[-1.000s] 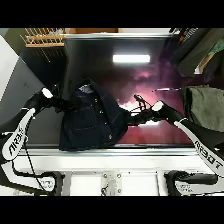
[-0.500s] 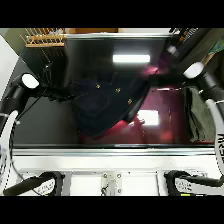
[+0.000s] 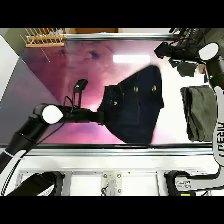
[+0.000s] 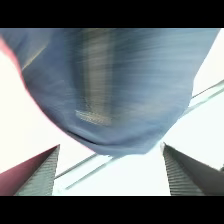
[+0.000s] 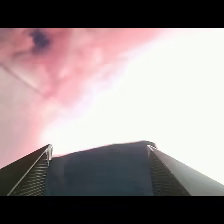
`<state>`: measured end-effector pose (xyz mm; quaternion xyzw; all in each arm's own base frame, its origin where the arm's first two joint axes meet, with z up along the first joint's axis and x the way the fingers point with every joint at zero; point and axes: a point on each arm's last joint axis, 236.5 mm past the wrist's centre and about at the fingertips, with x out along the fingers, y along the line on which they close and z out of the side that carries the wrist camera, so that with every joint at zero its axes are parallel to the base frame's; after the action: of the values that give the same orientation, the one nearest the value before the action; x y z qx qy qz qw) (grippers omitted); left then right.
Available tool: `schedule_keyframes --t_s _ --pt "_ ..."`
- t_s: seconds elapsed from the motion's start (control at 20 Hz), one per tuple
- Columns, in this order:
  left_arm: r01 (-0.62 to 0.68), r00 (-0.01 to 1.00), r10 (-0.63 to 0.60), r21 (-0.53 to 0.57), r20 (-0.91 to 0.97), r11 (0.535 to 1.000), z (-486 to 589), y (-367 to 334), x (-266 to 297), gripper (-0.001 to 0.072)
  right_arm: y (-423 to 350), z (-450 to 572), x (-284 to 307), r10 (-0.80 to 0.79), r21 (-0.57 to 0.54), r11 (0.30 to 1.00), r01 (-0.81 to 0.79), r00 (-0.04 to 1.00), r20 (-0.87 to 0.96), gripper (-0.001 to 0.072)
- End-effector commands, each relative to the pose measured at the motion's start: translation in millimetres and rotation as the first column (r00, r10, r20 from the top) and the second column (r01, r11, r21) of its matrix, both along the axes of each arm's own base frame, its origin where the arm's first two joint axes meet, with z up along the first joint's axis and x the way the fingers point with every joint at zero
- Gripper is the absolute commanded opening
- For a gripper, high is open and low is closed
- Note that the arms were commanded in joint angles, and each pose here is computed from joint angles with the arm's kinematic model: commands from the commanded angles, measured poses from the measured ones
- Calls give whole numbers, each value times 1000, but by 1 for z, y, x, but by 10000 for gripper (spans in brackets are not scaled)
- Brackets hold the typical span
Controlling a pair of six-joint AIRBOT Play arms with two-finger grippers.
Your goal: Fold the clothes and pants, and hang the long-sleeved shirts on hangers.
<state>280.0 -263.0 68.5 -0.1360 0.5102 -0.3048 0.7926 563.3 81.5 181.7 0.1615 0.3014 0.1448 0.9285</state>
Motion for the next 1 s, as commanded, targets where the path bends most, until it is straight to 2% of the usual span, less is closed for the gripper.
schedule_keyframes --t_s 0.0,0.05,0.2,0.35,0.45,0.55,0.65,0.75,0.95 --pt "-65 992 72 -72 107 995 16 -10 22 720 1 3 -3 22 23 999 -22 1000 -9 648" --pt "-103 988 110 -73 107 992 18 0 35 679 -7 7 -11 32 6 999 -32 999 -17 647" --pt "-200 980 200 -8 6 980 -18 38 61 676 -33 7 -49 44 -54 997 -51 992 -118 646" --pt "-233 960 243 84 -142 969 -77 64 69 676 -65 -18 -98 3 -167 985 -46 968 -249 646" --pt "-253 937 276 126 -216 959 -112 74 73 676 -76 -40 -135 -29 -195 980 -36 948 -316 646" --pt "-233 917 268 149 -296 961 -139 73 66 676 -78 -72 -175 -44 -183 983 -31 920 -391 646" --pt "-159 913 190 113 -362 981 -150 57 51 676 -75 -109 -214 -48 -166 985 -35 881 -471 646" --pt "-119 914 149 101 -379 988 -155 50 44 676 -70 -146 -250 -47 -144 989 -39 834 -550 646" --pt "-114 924 144 105 -355 988 -163 38 46 676 -57 -216 -312 -50 -83 996 -13 698 -714 646"
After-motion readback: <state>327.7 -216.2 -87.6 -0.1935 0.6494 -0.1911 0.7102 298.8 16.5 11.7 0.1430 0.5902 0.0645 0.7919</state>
